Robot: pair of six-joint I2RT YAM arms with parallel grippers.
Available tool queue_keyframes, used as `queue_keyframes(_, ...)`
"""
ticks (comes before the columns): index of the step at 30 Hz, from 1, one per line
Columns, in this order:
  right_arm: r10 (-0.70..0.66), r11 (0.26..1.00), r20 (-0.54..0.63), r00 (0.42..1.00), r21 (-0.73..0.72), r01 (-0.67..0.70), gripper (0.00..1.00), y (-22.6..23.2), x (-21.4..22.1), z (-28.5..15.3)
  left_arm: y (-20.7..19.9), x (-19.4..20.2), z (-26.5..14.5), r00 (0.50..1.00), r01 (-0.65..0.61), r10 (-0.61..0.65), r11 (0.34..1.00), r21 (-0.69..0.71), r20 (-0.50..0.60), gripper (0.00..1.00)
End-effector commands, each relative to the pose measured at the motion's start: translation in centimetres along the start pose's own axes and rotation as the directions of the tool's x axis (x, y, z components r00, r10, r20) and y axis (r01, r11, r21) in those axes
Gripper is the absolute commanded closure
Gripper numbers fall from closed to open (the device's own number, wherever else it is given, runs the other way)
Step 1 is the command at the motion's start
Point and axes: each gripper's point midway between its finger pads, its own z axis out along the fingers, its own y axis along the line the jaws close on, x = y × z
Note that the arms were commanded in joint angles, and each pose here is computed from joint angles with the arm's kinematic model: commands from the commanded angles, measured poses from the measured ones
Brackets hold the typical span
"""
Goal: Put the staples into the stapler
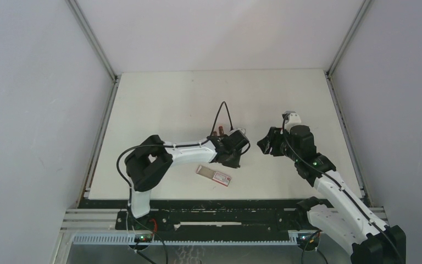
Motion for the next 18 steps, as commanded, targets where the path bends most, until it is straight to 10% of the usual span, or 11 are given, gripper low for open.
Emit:
queue_keyframes(1,-0.024,1.0,0.036,0.999,-0.004,0.025,0.49,0.0,-0.8,0.2,-1.0,-1.4,-0.3,0.999,-0.027,0.027,1.0,-0.013,0.019,0.81)
queue_keyframes(18,0.016,1.0,0.009,1.0,0.012,-0.016,0.49,-0.4,0.1,0.6,-2.2,-0.6,0.0,0.999,-0.053,0.053,0.996,0.068,-0.002,0.54)
